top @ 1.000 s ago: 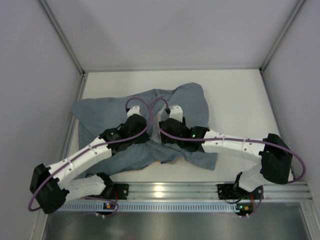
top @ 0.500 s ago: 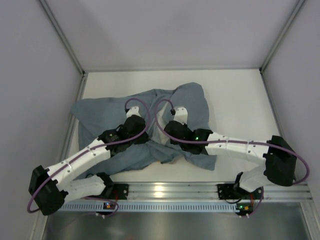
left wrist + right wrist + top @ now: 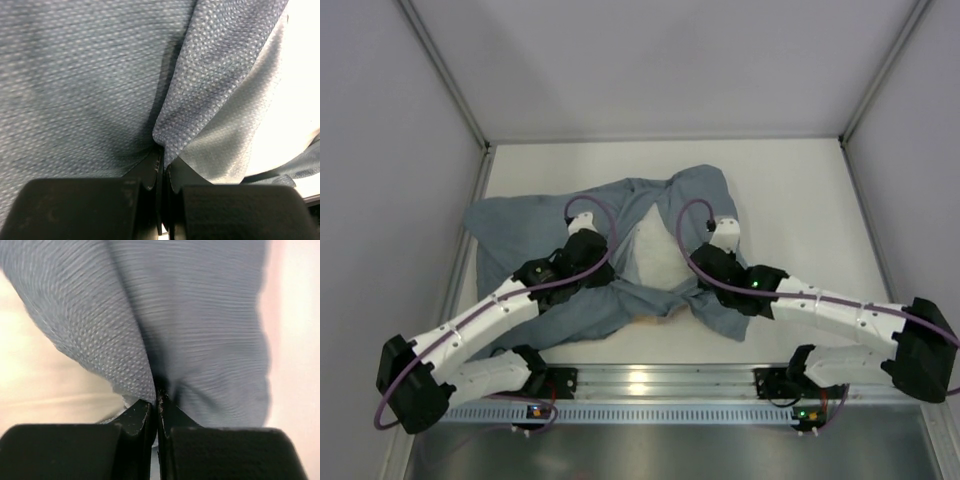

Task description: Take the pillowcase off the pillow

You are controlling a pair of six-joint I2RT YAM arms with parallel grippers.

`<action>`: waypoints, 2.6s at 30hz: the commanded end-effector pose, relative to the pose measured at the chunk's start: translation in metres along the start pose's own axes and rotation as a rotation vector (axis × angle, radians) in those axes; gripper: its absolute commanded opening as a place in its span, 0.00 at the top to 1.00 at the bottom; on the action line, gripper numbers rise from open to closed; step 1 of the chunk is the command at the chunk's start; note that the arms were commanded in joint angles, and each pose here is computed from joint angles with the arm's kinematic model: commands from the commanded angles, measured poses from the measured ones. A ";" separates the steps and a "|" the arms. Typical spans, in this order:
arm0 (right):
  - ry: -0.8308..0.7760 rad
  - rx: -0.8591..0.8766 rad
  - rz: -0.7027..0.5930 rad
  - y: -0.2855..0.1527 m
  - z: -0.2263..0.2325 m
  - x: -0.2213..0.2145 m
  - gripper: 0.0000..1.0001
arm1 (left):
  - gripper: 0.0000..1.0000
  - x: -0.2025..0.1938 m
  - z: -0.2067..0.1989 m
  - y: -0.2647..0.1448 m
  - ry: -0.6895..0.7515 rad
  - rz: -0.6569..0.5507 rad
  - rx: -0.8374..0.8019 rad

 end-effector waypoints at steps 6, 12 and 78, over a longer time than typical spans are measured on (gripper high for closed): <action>0.147 -0.289 0.034 0.009 -0.130 -0.010 1.00 | 1.00 0.016 0.035 -0.017 -0.063 -0.042 0.083; 0.227 -0.202 0.104 0.023 -0.135 -0.023 1.00 | 1.00 0.029 0.048 -0.028 -0.073 -0.066 0.115; 0.408 0.326 0.193 0.036 -0.059 -0.041 1.00 | 0.05 -0.031 -0.141 0.100 0.732 -0.070 0.209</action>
Point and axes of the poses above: each gripper's point midway between its finger pads, its own y axis out along the fingers, its own z axis along the line the jaws close on, x = y × z, the point moved 3 cm from there along -y, back along the fingers, and after that the axes turned 1 degree about -y, right-handed, at the moved point
